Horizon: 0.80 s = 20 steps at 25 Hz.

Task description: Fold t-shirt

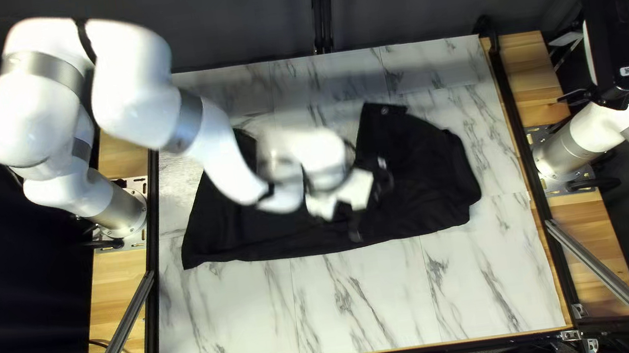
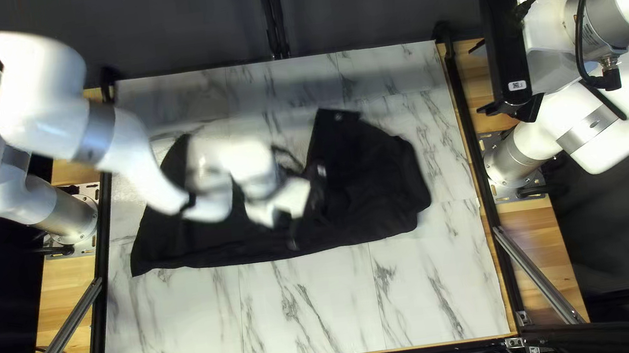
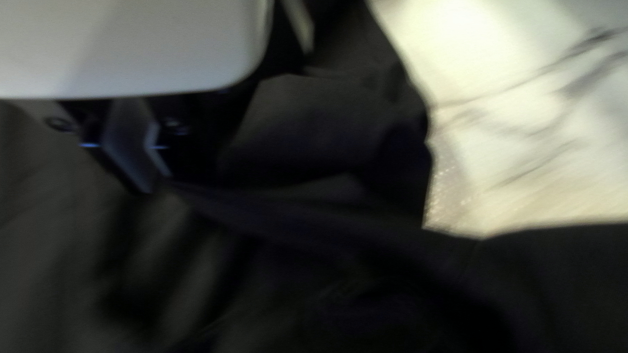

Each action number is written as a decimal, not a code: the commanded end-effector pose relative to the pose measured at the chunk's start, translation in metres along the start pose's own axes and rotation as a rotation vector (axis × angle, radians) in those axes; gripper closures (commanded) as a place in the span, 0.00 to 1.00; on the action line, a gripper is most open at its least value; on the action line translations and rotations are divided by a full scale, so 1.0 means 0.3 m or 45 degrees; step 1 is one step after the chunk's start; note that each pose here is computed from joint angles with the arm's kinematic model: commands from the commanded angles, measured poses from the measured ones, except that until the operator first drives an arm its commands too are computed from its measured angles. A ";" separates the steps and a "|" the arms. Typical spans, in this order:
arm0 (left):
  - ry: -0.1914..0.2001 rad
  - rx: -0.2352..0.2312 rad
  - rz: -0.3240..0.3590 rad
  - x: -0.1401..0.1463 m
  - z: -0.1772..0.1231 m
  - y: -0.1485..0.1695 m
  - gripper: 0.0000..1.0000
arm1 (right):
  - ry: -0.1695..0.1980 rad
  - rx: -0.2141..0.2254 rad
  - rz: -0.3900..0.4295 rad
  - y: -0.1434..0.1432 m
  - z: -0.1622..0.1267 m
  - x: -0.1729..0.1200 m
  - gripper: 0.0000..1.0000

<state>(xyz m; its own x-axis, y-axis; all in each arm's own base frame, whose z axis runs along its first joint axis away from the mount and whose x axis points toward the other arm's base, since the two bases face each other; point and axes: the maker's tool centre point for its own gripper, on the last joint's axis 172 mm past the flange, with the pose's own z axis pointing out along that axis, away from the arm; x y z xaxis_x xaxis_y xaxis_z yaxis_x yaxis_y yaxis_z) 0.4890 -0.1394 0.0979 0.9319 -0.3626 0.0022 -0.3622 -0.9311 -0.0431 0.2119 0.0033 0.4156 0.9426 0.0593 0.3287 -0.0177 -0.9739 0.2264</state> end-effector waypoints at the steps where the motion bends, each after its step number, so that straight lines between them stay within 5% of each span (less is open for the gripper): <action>1: 0.000 0.060 -0.017 -0.151 -0.076 -0.128 0.00 | 0.000 0.000 0.000 0.000 0.000 0.000 0.00; 5: 0.054 0.040 -0.040 -0.331 -0.043 -0.317 0.00 | 0.000 0.000 0.000 0.000 0.000 0.000 0.00; 11: 0.075 0.032 -0.014 -0.403 0.000 -0.437 0.00 | 0.000 0.000 0.000 0.000 0.000 0.000 0.00; 20: 0.096 -0.099 0.309 -0.416 0.096 -0.400 0.00 | 0.000 0.000 0.000 0.000 0.000 0.000 0.00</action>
<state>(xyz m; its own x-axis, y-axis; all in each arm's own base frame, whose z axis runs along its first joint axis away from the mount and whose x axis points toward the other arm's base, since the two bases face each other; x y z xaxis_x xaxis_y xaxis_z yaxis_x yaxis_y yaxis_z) 0.4166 0.0293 0.0858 0.8520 -0.5191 0.0673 -0.5204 -0.8539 0.0015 0.2119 0.0033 0.4156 0.9426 0.0593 0.3287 -0.0177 -0.9739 0.2264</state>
